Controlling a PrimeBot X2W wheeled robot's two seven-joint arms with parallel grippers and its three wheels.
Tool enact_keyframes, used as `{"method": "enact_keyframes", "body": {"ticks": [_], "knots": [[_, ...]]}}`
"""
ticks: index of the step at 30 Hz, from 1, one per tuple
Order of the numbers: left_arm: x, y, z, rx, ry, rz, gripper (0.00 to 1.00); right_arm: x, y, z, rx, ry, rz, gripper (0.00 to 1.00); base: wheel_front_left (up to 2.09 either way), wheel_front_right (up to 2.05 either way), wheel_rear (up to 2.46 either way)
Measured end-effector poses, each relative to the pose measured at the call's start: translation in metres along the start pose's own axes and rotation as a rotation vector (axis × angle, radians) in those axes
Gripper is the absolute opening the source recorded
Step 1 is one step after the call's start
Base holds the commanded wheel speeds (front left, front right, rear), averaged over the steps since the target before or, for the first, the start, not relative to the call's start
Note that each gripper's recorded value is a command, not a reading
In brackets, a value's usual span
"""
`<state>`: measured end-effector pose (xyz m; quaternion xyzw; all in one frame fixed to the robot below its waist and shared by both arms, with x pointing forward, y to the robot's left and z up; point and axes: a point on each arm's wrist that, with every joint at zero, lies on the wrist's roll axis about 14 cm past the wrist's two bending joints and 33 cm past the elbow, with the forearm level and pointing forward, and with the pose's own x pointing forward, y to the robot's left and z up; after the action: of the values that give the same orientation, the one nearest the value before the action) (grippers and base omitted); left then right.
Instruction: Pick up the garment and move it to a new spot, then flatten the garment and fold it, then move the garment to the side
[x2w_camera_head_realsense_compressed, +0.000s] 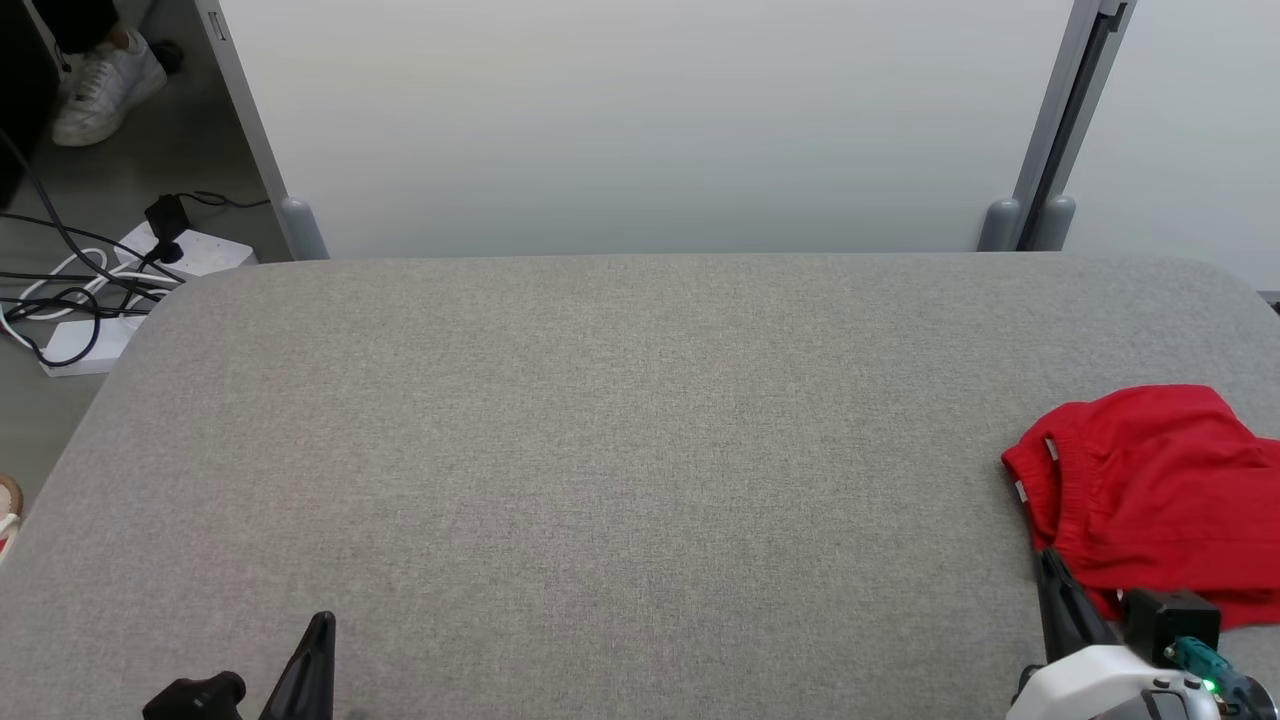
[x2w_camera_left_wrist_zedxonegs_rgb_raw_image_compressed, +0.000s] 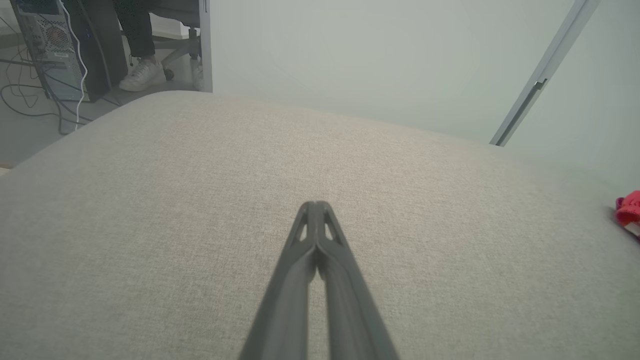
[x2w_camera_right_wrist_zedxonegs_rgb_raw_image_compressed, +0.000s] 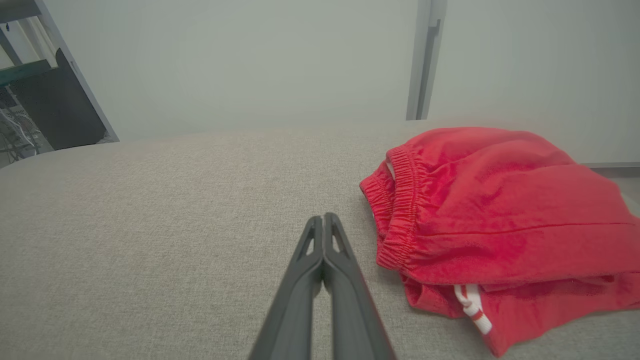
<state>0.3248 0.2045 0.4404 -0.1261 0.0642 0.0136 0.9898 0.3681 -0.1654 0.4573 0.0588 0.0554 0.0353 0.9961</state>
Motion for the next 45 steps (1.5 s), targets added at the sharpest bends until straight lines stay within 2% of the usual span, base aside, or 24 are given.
{"method": "enact_keyframes", "body": {"ticks": [45], "knots": [[0.010,0.001,0.001,-0.470,0.031,0.064,0.00,0.005,-0.020,0.012,0.532,-0.030,-0.098,0.00,0.00,0.00,0.00]]}}
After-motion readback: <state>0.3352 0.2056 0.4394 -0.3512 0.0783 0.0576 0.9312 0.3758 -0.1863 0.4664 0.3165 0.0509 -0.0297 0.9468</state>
